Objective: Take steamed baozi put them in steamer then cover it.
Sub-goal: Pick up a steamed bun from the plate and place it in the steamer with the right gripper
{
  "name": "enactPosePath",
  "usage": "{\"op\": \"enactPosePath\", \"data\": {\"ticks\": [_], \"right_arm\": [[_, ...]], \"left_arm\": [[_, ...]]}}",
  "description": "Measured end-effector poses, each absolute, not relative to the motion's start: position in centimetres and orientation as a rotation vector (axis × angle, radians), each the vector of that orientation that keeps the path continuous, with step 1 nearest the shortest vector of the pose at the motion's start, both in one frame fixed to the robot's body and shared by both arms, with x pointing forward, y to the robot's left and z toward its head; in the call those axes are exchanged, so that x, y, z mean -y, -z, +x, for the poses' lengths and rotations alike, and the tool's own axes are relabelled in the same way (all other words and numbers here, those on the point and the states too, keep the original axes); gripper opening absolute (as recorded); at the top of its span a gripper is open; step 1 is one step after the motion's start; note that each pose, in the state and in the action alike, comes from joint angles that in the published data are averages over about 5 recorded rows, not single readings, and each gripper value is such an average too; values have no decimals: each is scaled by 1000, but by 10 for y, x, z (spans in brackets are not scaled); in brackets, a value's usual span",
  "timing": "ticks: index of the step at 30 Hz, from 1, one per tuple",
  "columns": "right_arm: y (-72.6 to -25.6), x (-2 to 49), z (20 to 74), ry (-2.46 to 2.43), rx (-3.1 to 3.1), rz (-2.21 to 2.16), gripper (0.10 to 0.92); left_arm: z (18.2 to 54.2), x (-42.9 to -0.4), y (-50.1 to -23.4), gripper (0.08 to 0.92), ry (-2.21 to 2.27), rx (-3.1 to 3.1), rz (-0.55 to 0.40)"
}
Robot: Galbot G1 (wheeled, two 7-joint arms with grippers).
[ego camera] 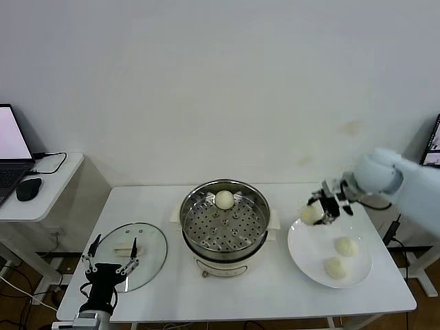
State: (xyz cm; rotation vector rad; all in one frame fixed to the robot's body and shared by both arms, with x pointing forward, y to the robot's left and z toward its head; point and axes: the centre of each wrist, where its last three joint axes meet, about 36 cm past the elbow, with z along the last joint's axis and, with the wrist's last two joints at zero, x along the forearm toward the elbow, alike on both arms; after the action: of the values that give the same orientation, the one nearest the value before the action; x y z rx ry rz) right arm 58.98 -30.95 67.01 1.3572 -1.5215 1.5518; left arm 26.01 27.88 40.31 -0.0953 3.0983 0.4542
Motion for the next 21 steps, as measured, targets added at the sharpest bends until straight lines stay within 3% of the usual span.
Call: {"op": "enactPosePath", "data": {"ticks": [10, 21], "right_arm": [[-708, 212, 608, -1553, 1580, 1472, 611], [-673, 103, 631, -1506, 1530, 1556, 619]], "left_arm": [[266, -282, -407, 823, -451, -3093, -108], [267, -289, -407, 823, -460, -3096, -138]]}}
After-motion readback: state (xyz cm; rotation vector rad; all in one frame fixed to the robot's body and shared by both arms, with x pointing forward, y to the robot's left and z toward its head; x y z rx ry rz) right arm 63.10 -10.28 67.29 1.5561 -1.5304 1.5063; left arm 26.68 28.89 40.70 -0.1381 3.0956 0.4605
